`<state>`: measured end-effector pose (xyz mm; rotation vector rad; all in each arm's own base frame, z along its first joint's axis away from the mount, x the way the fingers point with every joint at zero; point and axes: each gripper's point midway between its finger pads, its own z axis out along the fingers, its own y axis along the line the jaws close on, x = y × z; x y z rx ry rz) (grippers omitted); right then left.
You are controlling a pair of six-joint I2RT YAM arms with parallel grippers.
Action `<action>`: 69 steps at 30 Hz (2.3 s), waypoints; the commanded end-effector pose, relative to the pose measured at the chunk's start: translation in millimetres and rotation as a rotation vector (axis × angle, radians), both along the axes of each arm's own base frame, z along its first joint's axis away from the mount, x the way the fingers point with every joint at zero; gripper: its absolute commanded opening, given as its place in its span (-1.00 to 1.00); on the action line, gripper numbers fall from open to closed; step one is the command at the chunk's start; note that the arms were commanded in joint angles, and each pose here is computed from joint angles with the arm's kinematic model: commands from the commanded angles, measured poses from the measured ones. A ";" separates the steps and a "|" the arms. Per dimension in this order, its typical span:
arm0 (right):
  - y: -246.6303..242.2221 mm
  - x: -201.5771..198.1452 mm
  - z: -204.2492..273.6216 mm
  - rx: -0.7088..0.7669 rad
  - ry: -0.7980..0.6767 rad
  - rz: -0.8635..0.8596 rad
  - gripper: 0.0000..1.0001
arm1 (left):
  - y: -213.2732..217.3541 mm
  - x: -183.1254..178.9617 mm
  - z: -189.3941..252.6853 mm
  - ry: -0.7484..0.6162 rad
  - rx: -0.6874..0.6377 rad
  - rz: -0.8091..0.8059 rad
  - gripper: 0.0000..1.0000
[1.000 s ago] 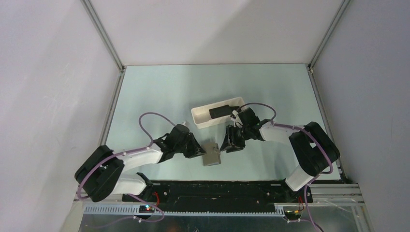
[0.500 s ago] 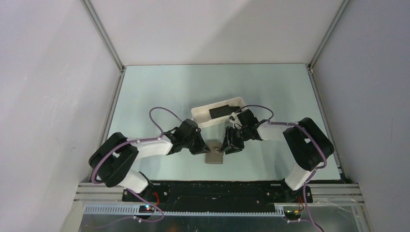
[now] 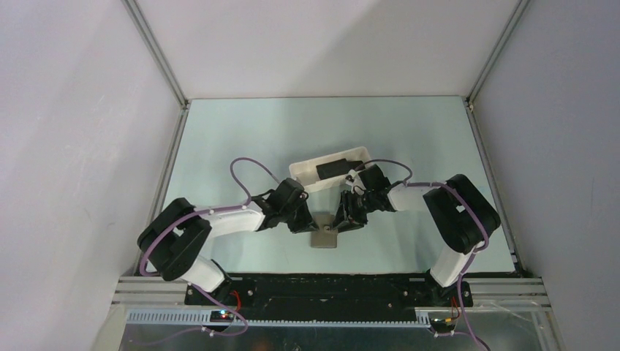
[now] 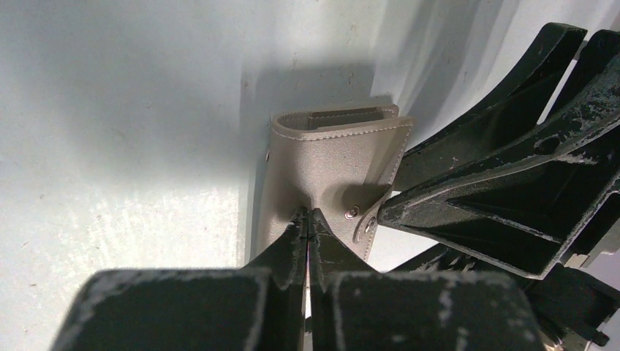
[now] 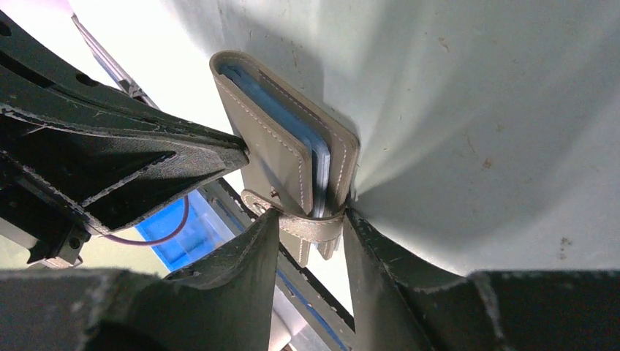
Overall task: Put the credit cards into the card holder
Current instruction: Close the card holder at the center of the board.
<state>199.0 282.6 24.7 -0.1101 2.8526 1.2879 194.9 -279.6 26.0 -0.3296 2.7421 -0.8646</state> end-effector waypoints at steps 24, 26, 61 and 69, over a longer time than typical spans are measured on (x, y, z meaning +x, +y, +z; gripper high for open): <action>-15.7 -10.6 -47.6 -0.216 -0.030 0.014 -0.21 | -16.8 0.9 30.0 -0.094 -0.132 -0.029 -0.84; -17.5 -10.3 -49.2 -0.227 -0.029 0.009 -0.21 | -13.7 0.7 29.1 -0.095 -0.119 -0.021 -0.70; -16.9 -14.3 -54.2 -0.229 -0.004 0.014 -0.21 | -2.9 -5.5 11.3 -0.050 -0.039 -0.069 -0.65; -16.8 -14.8 -54.5 -0.230 -0.002 0.014 -0.21 | -7.8 -4.1 12.1 -0.046 -0.044 -0.083 -0.83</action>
